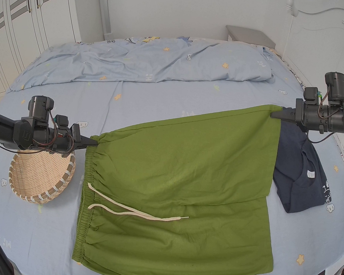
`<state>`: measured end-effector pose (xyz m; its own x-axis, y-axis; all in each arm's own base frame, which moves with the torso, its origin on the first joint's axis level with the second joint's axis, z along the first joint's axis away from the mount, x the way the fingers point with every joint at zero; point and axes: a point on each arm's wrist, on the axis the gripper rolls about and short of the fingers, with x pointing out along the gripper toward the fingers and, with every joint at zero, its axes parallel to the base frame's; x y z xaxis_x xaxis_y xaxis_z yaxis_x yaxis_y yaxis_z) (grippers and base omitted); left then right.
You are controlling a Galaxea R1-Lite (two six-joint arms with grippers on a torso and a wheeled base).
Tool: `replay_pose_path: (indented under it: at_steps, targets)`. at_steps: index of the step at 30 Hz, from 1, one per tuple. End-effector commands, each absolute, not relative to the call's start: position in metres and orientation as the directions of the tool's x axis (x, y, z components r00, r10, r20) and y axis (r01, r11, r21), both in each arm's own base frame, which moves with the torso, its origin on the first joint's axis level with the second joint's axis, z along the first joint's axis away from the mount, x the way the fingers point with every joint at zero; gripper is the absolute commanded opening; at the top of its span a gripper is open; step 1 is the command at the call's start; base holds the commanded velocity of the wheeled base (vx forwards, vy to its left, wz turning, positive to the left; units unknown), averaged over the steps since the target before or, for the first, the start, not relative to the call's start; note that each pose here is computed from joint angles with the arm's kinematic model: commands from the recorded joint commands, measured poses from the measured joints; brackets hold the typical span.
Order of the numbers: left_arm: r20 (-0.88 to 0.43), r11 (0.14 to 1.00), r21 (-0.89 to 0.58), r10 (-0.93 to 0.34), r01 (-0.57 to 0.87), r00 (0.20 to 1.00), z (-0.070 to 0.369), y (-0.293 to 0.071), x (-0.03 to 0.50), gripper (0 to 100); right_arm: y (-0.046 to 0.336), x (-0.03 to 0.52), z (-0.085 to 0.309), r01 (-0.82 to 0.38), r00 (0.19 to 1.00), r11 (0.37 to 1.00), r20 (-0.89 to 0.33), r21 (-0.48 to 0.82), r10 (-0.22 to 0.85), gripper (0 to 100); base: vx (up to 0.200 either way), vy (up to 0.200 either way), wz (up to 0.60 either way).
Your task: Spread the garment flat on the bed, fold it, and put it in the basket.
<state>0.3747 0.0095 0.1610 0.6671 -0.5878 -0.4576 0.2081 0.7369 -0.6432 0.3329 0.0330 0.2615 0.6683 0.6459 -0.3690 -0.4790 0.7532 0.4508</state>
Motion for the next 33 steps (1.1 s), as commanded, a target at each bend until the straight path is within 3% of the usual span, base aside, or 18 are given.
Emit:
replay_pose_path:
  at_steps: [1, 14, 33]
  targets:
    - [-0.447, 0.743, -0.639, -0.567, 0.197, 0.692, 0.159, 0.020, 0.376, 0, 0.047, 0.372, 0.246, -0.498, 0.643, 0.738, -0.378, 0.455, 0.666, 0, 0.000, 0.000, 0.00]
    - [-0.425, 0.749, -0.629, -0.557, 0.210, 0.714, 0.155, 0.025, 0.383, 0, 0.069, 0.404, 0.252, -0.555, 0.634, 0.713, -0.337, 0.428, 0.696, 0, 0.000, 0.000, 0.00]
    - [-0.404, 0.787, -0.582, -0.497, 0.203, 0.768, 0.128, 0.025, 0.409, 0, 0.058, 0.435, 0.216, -0.476, 0.688, 0.775, -0.373, 0.417, 0.623, 0, 0.000, 0.000, 0.00]
